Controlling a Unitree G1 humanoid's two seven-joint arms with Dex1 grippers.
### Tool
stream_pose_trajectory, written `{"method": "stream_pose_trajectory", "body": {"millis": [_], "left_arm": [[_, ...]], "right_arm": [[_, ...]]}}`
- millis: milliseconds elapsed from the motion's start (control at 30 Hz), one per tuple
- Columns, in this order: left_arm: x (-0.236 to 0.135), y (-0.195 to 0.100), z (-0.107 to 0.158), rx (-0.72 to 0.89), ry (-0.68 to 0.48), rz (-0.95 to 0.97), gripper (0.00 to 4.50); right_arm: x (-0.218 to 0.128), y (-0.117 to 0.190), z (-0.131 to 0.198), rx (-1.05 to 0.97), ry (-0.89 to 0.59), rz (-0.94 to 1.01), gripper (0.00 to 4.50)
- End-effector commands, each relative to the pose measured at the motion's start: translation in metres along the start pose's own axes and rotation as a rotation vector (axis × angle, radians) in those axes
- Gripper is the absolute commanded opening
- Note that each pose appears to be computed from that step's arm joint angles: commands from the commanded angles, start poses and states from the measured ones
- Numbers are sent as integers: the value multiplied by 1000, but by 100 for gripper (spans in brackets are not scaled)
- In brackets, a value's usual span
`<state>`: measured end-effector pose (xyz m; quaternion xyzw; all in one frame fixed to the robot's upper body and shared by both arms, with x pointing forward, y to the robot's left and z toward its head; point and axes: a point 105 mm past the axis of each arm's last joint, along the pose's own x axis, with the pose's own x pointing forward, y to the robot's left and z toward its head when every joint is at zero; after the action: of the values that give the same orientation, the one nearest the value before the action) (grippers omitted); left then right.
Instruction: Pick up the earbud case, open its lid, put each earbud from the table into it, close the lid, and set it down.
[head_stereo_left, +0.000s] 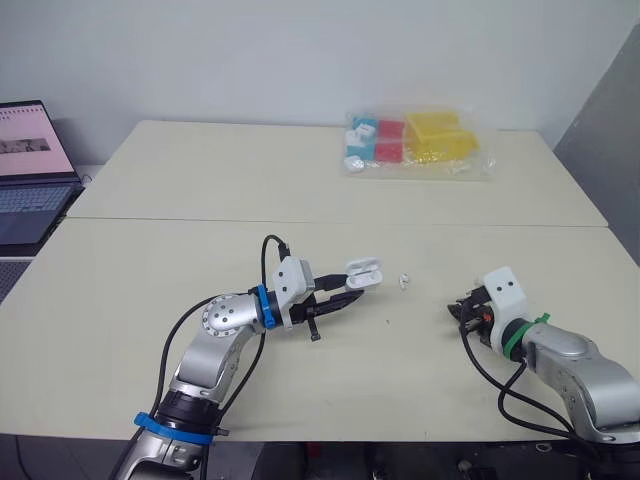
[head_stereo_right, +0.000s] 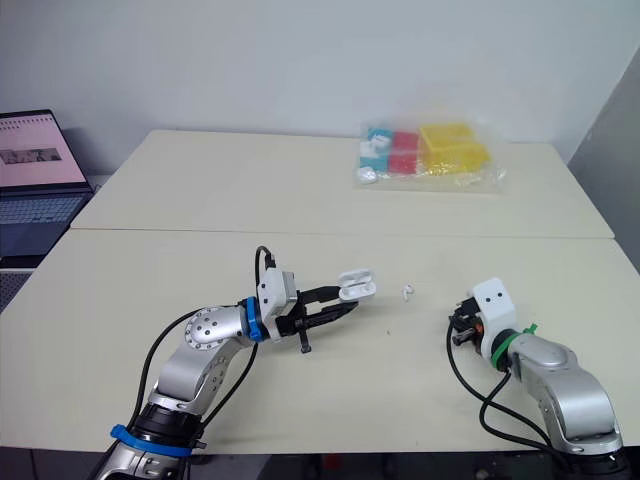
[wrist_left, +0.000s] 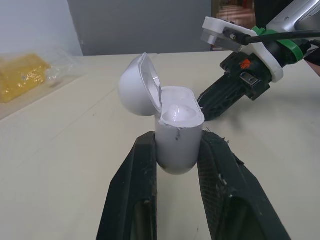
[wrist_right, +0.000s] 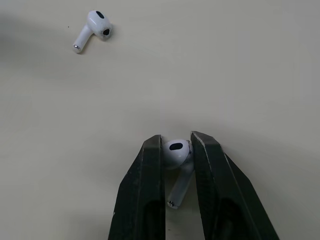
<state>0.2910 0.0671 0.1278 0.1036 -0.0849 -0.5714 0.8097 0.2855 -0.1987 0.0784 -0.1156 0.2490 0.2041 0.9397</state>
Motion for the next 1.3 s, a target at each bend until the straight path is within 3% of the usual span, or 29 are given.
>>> {"method": "stream_pose_trajectory", "body": {"millis": [33,67,233,367,600,800,1200,1300], "left_arm": [[1,-2,8,30,-16,-10,75],[1,-2,7,29,-15,-11,75],[1,-8,7,36,-8,-38,75],[-1,-7,7,36,-3,-28,75],[-5,-12,6,35,10,-29,75],[-6,-13,6,35,16,-25,75],[-7,-19,5,26,28,-24,75],[-9,-19,3,26,35,-18,75]], "right_arm": [[-3,4,-2,-68,36,80,42],[-3,4,-2,-80,38,90,42],[-29,16,16,-504,95,501,42],[-49,-5,-3,-788,283,683,42],[-39,-31,-4,-928,378,696,42],[-32,-29,-6,-939,418,754,42],[-40,-37,4,-958,378,702,437],[-56,-39,14,-907,365,655,443]]}}
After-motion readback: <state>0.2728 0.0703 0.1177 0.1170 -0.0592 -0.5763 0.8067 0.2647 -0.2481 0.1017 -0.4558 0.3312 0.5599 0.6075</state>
